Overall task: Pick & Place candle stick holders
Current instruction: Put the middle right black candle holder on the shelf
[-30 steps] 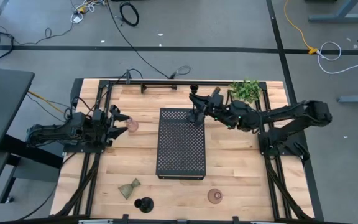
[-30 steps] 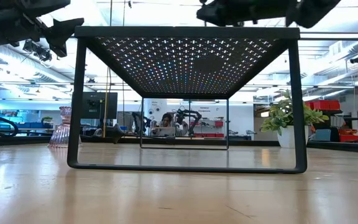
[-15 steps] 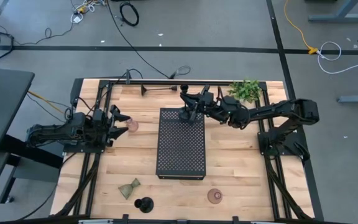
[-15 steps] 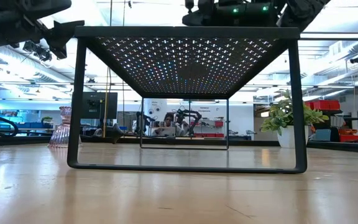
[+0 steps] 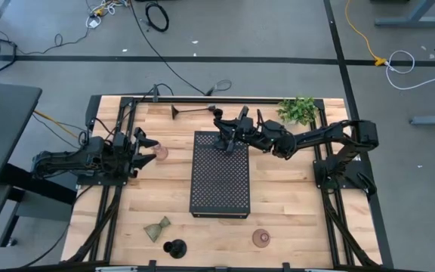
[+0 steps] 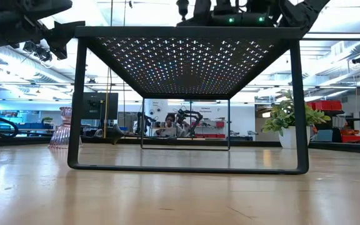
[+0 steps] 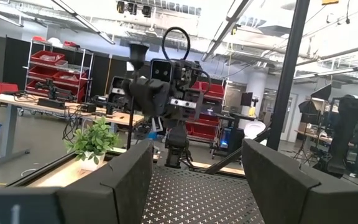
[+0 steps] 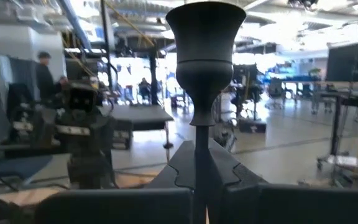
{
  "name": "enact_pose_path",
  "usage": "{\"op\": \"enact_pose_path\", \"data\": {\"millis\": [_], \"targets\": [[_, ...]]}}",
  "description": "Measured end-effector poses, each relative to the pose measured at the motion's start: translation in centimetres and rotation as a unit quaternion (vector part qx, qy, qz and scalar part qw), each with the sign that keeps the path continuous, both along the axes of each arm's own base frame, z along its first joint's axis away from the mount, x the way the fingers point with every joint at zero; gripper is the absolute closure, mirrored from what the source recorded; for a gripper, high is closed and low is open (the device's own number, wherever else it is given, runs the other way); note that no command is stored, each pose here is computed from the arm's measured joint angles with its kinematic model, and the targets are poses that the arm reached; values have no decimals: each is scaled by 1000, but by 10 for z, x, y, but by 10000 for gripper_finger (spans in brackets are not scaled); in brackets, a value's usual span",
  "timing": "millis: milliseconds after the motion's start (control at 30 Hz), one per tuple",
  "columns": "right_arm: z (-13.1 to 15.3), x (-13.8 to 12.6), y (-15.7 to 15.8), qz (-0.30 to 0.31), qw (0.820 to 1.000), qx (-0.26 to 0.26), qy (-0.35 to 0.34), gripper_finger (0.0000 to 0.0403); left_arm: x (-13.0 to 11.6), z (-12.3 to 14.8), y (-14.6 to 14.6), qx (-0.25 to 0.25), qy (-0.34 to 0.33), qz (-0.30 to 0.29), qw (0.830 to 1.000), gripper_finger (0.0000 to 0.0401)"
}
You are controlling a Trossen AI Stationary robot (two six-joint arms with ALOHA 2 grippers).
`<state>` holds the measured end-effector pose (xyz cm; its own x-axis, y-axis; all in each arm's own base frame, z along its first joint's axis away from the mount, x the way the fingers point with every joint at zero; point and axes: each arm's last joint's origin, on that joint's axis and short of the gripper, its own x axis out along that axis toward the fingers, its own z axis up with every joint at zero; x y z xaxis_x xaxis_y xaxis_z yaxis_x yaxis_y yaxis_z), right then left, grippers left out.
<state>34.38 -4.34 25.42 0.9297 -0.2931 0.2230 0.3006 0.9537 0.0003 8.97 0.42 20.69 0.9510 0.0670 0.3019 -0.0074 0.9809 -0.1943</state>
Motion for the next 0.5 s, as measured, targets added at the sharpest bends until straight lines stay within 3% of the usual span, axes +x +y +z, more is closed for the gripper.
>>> {"op": "enact_pose_path", "data": {"millis": [500], "targets": [[-5,2,4,4,1000,-2,25,401,0,0,0,0,3,0,1000,153]]}}
